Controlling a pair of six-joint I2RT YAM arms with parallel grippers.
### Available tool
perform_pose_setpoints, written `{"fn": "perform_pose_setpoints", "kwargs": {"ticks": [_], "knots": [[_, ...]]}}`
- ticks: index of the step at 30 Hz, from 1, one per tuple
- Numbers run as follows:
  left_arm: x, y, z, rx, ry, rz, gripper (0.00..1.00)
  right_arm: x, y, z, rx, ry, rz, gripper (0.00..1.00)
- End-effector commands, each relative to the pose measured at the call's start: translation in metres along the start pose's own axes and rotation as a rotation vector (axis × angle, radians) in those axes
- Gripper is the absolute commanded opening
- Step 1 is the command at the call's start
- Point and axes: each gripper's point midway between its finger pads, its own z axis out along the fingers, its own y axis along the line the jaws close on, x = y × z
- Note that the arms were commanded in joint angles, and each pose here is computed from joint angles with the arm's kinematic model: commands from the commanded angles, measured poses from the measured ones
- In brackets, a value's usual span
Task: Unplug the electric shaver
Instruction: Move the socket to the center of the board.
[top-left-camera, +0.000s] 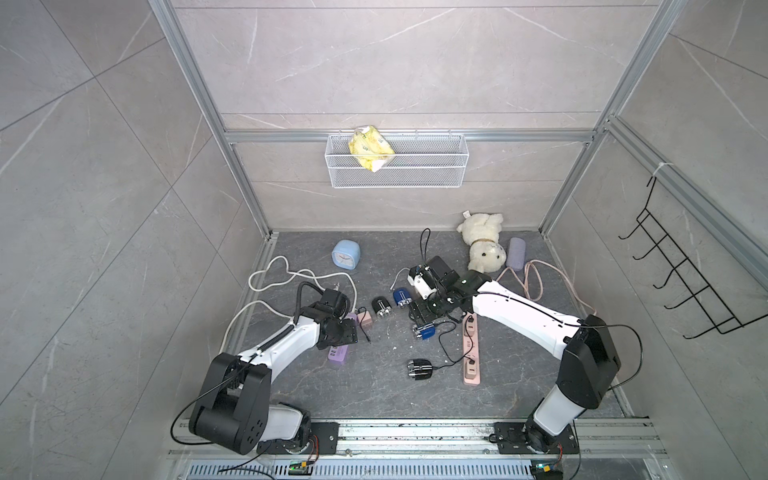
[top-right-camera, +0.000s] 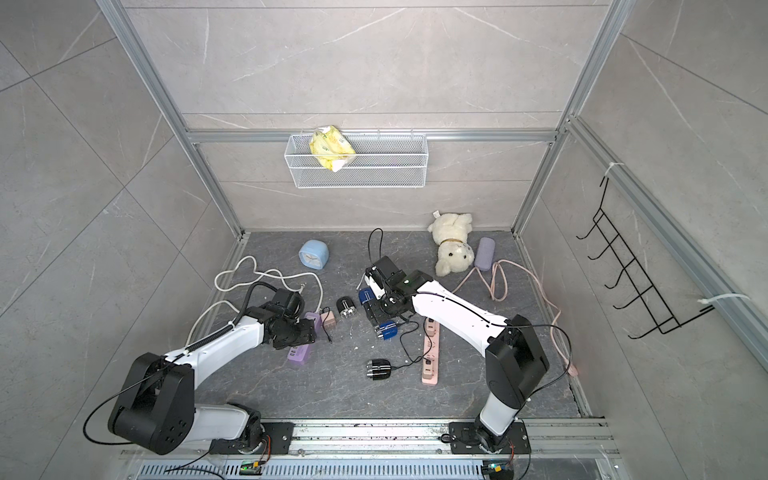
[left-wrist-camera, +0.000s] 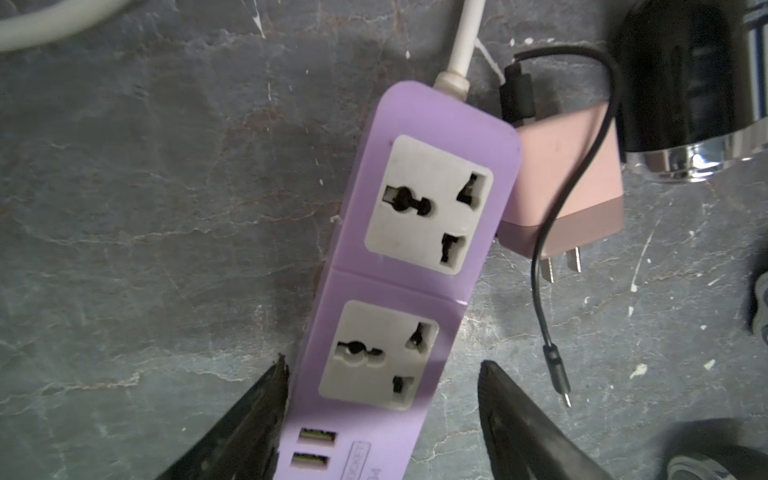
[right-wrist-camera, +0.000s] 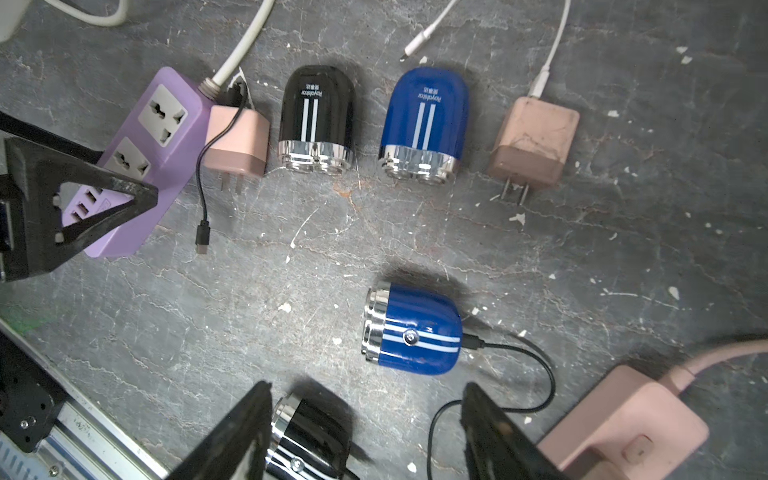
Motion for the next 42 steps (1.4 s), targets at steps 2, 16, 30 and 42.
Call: {"fn": "perform_pose_setpoints", "kwargs": {"ticks": [2, 16, 30, 42], "knots": [[-0.011, 0.000, -0.010, -0.025, -0.038, 0.050, 0.75, -0.007, 0.005, -0.011, -0.022, -0.049, 0.017, 0.73], [-0.016, -0.006, 0.007, -0.061, 0.028, 0.076, 0.75, -0.002, 0.011, -0.011, -0.064, -0.041, 0.037, 0.73], [0.002, -0.001, 0.016, -0.092, 0.097, -0.004, 0.39, 0.003, 0.015, -0.007, -0.088, -0.038, 0.035, 0.71], [0.036, 0.020, 0.005, -0.117, 0.101, -0.088, 0.51, 0.004, 0.018, 0.011, -0.111, -0.016, 0.041, 0.71]]}}
